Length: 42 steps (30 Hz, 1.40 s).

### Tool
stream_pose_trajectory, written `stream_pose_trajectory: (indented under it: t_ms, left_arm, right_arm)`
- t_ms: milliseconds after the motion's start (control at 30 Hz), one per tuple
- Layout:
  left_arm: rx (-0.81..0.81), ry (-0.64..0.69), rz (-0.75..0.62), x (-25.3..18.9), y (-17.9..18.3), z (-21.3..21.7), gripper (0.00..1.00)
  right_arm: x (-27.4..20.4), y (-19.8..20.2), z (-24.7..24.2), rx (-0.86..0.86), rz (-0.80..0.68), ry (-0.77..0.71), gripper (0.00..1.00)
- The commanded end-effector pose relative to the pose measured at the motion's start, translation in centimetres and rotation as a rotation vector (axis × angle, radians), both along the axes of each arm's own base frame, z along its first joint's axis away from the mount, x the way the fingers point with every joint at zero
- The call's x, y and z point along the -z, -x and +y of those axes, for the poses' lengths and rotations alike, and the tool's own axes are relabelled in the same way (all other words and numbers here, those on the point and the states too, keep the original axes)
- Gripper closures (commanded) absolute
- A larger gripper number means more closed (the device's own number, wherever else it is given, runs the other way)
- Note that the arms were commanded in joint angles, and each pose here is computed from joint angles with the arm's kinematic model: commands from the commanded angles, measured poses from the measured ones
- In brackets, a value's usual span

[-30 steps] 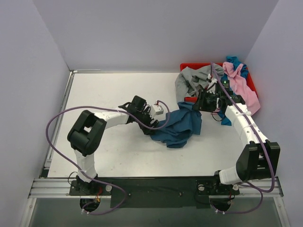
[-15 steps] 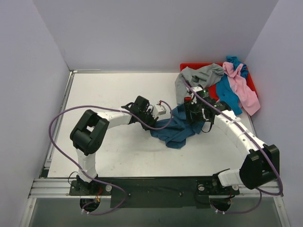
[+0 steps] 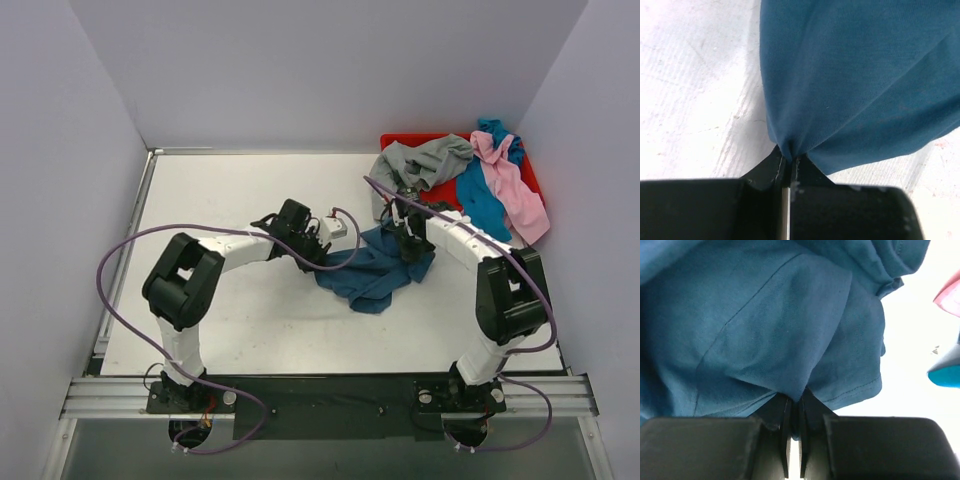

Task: Fold and stack the t-shirts
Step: Flatten out the tshirt

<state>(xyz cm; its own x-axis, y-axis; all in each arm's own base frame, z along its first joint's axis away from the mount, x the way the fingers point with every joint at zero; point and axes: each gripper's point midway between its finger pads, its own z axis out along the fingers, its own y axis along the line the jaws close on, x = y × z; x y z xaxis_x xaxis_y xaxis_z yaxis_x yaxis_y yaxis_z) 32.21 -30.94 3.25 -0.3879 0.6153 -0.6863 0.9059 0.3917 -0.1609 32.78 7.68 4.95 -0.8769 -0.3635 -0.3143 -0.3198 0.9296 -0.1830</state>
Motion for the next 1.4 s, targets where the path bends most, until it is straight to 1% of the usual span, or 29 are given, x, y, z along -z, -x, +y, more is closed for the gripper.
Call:
stream_pose_trajectory:
  t_ms: [0,67,100,133,167,300,433,533,567,667,733,767,800,833,900,933,967,1000,1033,1067,1100,1133,1167,1200,1233,1267,1300,1333,1367]
  left_arm:
    - [-0.088,0.09,-0.131,-7.7,-4.0,1.8,1.0]
    - [-0.147,0.126,-0.175,-11.1,-5.8,4.0,1.0]
    - [-0.182,0.13,-0.176,-12.1,-6.6,5.8,1.0]
    - [-0.197,0.156,-0.222,-14.8,-7.2,6.7,1.0]
    - [-0.215,0.151,-0.228,-15.7,-7.5,8.5,1.0]
    - [-0.219,0.151,-0.36,-22.7,-7.7,13.1,1.0]
    - [-0.292,0.104,-0.456,-27.8,-7.0,18.5,1.0]
    - [-0.356,0.065,-0.53,-30.7,-5.8,22.2,1.0]
    - [-0.359,0.045,-0.536,-30.6,-5.4,22.7,1.0]
    - [-0.361,0.024,-0.534,-29.6,-5.1,23.0,1.0]
    - [-0.375,0.026,-0.511,-27.8,-6.3,22.4,1.0]
    - [-0.393,0.027,-0.527,-27.4,-7.5,22.3,1.0]
    - [-0.415,-0.02,-0.512,-25.6,-9.0,22.0,1.0]
    - [-0.434,-0.026,-0.556,-25.9,-10.6,21.9,1.0]
    - [-0.457,-0.086,-0.532,-22.1,-15.0,21.2,1.0]
    - [-0.506,-0.103,-0.557,-21.8,-17.1,21.7,1.0]
    - [-0.518,-0.123,-0.545,-20.3,-19.0,21.6,0.96]
    - [-0.544,-0.141,-0.546,-19.7,-20.3,21.8,0.88]
    - [-0.546,-0.15,-0.539,-19.0,-22.0,21.4,0.74]
    - [-0.569,-0.161,-0.54,-19.8,-22.9,21.4,0.64]
    - [-0.555,-0.186,-0.485,-17.6,-23.2,20.8,0.53]
    - [-0.551,-0.185,-0.464,-18.2,-23.0,20.4,0.51]
    - [-0.534,-0.182,-0.448,-18.1,-22.6,19.8,0.36]
    - [-0.504,-0.163,-0.423,-17.7,-21.8,19.3,0.36]
    - [-0.491,-0.135,-0.449,-19.4,-20.9,19.0,0.35]
    - [-0.45,-0.127,-0.425,-18.1,-19.5,18.7,0.35]
    - [-0.42,-0.111,-0.445,-19.3,-18.1,18.4,0.35]
    - [-0.372,-0.129,-0.406,-17.5,-16.0,18.2,0.36]
    - [-0.347,-0.124,-0.424,-18.5,-14.2,17.8,0.39]
  right_arm:
    - [-4.9,-1.5,-0.4,0.038,-0.132,0.004,1.0]
    - [-8.1,-1.6,0.1,0.041,-0.214,-0.052,1.0]
    - [-11.0,-1.7,0.7,0.035,-0.288,-0.111,1.0]
    - [-12.8,-1.6,1.1,0.028,-0.333,-0.142,1.0]
    - [-15.7,-1.3,1.8,0.017,-0.404,-0.203,1.0]
    - [-24.9,0.7,4.7,-0.103,-0.615,-0.359,1.0]
    - [-31.5,5.0,9.1,-0.306,-0.716,-0.536,1.0]
    - [-33.9,7.0,10.0,-0.324,-0.734,-0.661,1.0]
    - [-34.2,7.4,10.0,-0.321,-0.739,-0.678,1.0]
    - [-32.6,7.6,10.6,-0.29,-0.682,-0.724,1.0]
    - [-30.7,6.7,11.3,-0.253,-0.638,-0.733,1.0]
    - [-30.2,6.3,11.4,-0.235,-0.628,-0.734,1.0]
    - [-29.0,5.4,11.6,-0.188,-0.603,-0.736,1.0]
    - [-28.7,4.7,11.5,-0.161,-0.603,-0.74,1.0]
    - [-27.3,2.6,11.4,-0.084,-0.57,-0.765,1.0]
    - [-26.7,1.5,11.4,-0.042,-0.551,-0.78,1.0]
    - [-26.1,0.3,10.2,0.012,-0.551,-0.768,1.0]
    - [-25.3,-0.9,9.8,0.058,-0.543,-0.767,1.0]
    - [-24.4,-2.1,8.2,0.126,-0.541,-0.749,1.0]
    - [-23.1,-3.0,7.9,0.167,-0.513,-0.747,1.0]
    - [-22.3,-3.9,6.6,0.208,-0.512,-0.734,1.0]
    - [-21.0,-4.6,6.4,0.227,-0.483,-0.724,1.0]
    - [-20.5,-5.1,5.7,0.249,-0.475,-0.715,1.0]
    - [-19.0,-5.6,5.6,0.264,-0.441,-0.704,1.0]
    - [-18.4,-6.0,5.2,0.284,-0.428,-0.7,1.0]
    - [-17.5,-6.3,5.2,0.289,-0.403,-0.703,1.0]
    - [-17.0,-6.5,5.1,0.298,-0.39,-0.704,1.0]
    - [-16.4,-6.8,5.2,0.3,-0.375,-0.704,1.0]
    - [-16.0,-6.8,5.4,0.293,-0.365,-0.707,1.0]
